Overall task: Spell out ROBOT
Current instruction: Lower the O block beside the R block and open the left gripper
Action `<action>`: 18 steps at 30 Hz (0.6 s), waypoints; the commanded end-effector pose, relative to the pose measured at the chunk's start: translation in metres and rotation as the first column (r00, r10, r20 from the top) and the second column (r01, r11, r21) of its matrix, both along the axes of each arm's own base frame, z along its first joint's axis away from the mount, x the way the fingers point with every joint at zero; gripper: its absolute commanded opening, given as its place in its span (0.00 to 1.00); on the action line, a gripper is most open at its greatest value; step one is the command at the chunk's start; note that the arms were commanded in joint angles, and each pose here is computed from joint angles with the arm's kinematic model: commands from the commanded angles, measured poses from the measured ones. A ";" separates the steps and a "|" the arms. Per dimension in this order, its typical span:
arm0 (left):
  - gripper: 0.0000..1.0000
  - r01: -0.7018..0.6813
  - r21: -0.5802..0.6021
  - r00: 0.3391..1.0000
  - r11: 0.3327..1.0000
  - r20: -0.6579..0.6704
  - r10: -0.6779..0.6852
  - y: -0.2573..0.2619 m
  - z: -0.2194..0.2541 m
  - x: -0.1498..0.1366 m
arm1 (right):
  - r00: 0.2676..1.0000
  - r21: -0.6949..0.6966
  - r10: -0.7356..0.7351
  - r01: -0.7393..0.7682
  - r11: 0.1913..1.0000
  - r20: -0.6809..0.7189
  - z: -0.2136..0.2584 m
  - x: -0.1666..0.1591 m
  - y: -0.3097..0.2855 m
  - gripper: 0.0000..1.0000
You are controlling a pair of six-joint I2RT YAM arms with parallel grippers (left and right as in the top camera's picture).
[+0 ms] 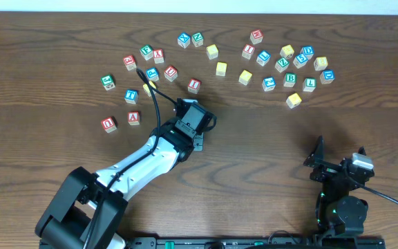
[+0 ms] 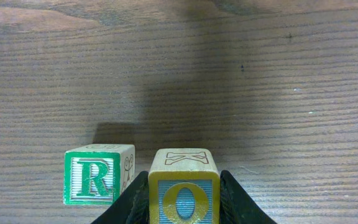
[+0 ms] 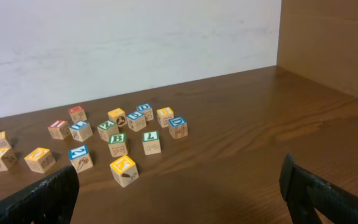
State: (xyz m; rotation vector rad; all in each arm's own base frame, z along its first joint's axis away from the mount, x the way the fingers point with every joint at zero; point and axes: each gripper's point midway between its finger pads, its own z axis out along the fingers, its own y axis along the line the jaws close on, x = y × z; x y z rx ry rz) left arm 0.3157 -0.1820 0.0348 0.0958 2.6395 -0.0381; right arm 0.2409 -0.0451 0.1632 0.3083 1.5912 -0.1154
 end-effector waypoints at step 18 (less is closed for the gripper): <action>0.08 -0.052 0.021 0.998 0.998 -0.018 0.052 0.011 -0.012 -0.006 | 1.000 0.014 0.001 -0.001 1.000 -0.001 -0.001 0.000 0.001 0.99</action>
